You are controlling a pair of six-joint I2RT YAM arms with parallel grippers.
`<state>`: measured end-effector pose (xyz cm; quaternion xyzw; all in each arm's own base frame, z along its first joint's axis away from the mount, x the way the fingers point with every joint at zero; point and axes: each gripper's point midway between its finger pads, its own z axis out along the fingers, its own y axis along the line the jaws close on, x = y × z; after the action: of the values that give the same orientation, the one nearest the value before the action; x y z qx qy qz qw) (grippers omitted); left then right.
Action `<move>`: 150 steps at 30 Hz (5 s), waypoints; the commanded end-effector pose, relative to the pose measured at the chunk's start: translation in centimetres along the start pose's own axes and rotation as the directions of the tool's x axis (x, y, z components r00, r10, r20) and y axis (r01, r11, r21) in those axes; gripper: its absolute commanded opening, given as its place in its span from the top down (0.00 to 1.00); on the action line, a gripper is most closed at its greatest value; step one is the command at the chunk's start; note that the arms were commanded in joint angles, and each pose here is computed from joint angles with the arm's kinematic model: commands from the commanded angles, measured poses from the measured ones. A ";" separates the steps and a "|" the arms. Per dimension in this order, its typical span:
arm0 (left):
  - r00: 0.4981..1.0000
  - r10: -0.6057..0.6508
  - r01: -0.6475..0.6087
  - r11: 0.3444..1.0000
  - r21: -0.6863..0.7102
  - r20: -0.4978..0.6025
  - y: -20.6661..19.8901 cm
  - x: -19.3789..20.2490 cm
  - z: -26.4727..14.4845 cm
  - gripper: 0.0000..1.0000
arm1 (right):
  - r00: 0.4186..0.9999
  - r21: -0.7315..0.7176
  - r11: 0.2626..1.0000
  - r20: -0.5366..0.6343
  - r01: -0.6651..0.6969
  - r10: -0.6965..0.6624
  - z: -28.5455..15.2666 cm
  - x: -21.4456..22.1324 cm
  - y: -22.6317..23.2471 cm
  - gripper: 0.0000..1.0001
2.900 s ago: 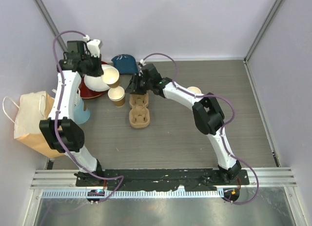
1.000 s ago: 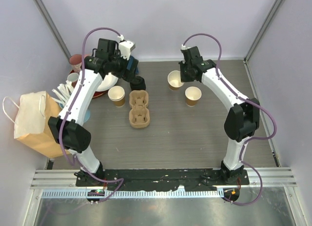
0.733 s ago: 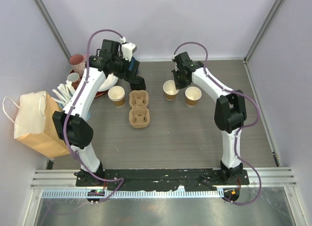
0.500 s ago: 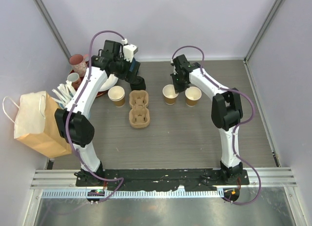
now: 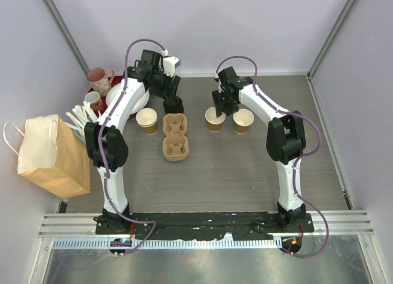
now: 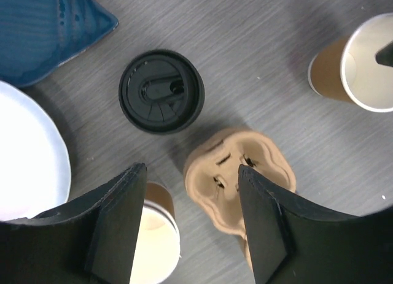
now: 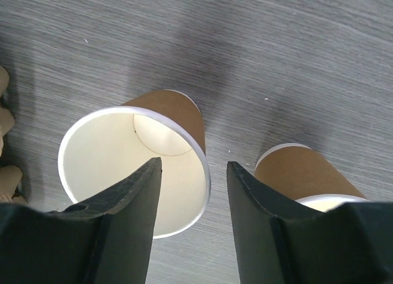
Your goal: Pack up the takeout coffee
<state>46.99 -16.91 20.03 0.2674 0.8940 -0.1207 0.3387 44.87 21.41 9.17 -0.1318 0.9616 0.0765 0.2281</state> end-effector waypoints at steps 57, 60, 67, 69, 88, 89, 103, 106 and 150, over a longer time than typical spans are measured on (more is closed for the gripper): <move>0.996 0.084 -0.085 0.996 0.010 0.038 0.4 -3.8 6.5 1.00 | 0.983 0.011 1.000 0.181 0.015 -0.017 -7.8 -2.9 -0.3 0.44; 0.995 0.086 -0.087 0.996 0.011 0.057 0.3 -4.4 5.7 1.00 | 0.983 0.011 1.000 0.185 0.015 -0.017 -8.0 -2.9 -0.3 0.44; 0.995 0.043 -0.056 0.988 0.142 0.091 -2.9 -5.2 3.2 1.00 | 0.978 0.029 0.999 0.206 -0.023 0.016 -9.0 -3.2 -1.3 0.44; 0.993 0.045 -0.067 0.977 0.203 0.112 -4.9 -5.6 2.1 1.00 | 0.971 0.013 0.997 0.230 -0.075 0.070 -9.9 -3.6 -2.3 0.44; 0.925 0.372 -0.377 0.862 0.338 0.081 -20.9 -2.7 5.0 1.00 | 0.917 -0.040 0.976 0.336 -0.215 0.216 -14.6 -1.9 -8.0 0.44; 0.924 0.376 -0.377 0.865 0.331 0.068 -20.8 -2.5 5.5 1.00 | 0.917 -0.035 0.975 0.332 -0.221 0.220 -14.5 -1.7 -8.4 0.44; 0.927 0.375 -0.364 0.878 0.311 0.028 -20.4 -2.2 8.6 1.00 | 0.914 -0.025 0.973 0.337 -0.230 0.224 -15.3 -0.5 -9.8 0.44; 0.929 0.370 -0.359 0.878 0.317 0.027 -20.5 -2.2 8.5 1.00 | 0.916 -0.023 0.973 0.332 -0.232 0.226 -15.1 -0.3 -10.0 0.44; 0.926 0.370 -0.371 0.869 0.327 0.069 -21.1 -3.2 7.1 0.61 | 0.916 -0.064 0.970 0.318 -0.235 0.243 -14.5 -0.3 -9.4 0.44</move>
<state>40.76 -38.31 13.08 0.4881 0.8086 -0.2006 0.2602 41.11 9.20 18.69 0.0052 0.9355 0.1207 0.3321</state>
